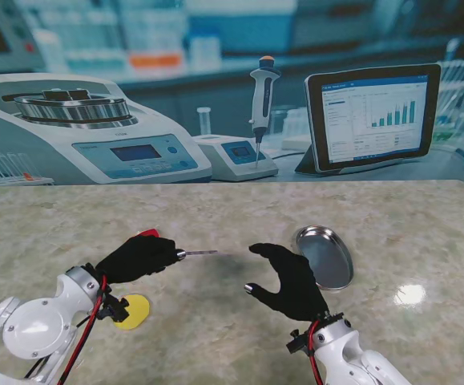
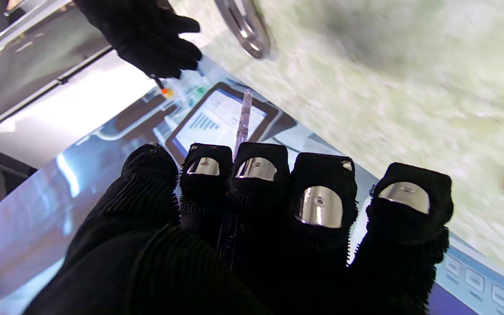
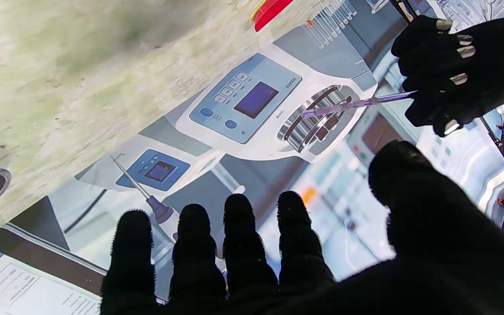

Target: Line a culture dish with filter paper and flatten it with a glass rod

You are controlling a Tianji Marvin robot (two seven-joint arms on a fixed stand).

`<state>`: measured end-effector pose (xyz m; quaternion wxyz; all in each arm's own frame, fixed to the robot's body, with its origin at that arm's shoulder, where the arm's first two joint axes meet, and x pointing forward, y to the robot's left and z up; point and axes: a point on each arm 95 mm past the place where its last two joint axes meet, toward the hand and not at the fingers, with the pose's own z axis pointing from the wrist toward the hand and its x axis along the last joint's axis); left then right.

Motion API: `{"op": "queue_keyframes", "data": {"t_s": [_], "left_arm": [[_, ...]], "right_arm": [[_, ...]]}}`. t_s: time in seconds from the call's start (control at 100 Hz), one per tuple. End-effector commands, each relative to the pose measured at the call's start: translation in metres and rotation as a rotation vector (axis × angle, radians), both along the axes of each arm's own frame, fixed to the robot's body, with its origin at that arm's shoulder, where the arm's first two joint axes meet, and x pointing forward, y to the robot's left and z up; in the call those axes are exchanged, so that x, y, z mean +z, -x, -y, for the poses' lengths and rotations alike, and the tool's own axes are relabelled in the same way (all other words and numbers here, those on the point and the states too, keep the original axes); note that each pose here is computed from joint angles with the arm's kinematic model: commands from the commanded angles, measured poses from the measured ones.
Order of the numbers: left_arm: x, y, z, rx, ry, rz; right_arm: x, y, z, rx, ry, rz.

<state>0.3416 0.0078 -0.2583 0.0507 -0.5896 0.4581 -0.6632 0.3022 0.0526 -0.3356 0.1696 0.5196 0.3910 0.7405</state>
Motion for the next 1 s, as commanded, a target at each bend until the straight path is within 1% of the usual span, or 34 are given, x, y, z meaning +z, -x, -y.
{"op": "queue_keyframes", "data": {"t_s": [0.0,0.1,0.22,0.5,0.66,0.78,0.99], "left_arm": [[0.002,-0.008,-0.01,0.019,-0.018,-0.002],[0.002,-0.018,-0.019,0.05,-0.067,0.002],[-0.002,-0.029,-0.029,0.094,-0.123,0.003],[-0.019,-0.052,-0.048,0.241,-0.283,0.017],[-0.027,-0.063,-0.058,0.302,-0.392,0.041],[-0.033,-0.069,-0.065,0.334,-0.44,0.033],[-0.041,-0.073,-0.074,0.363,-0.497,0.01]], "right_arm": [[-0.003,0.003,-0.002,0.003,0.007,-0.007],[-0.002,0.003,-0.001,0.011,0.022,-0.008],[-0.001,0.003,0.0,0.013,0.016,-0.013],[-0.001,0.003,-0.001,0.005,-0.003,-0.004],[-0.001,0.002,-0.001,0.003,-0.01,-0.001],[-0.001,0.003,0.0,0.001,-0.014,-0.004],[-0.001,0.002,-0.001,-0.001,-0.019,-0.003]]}}
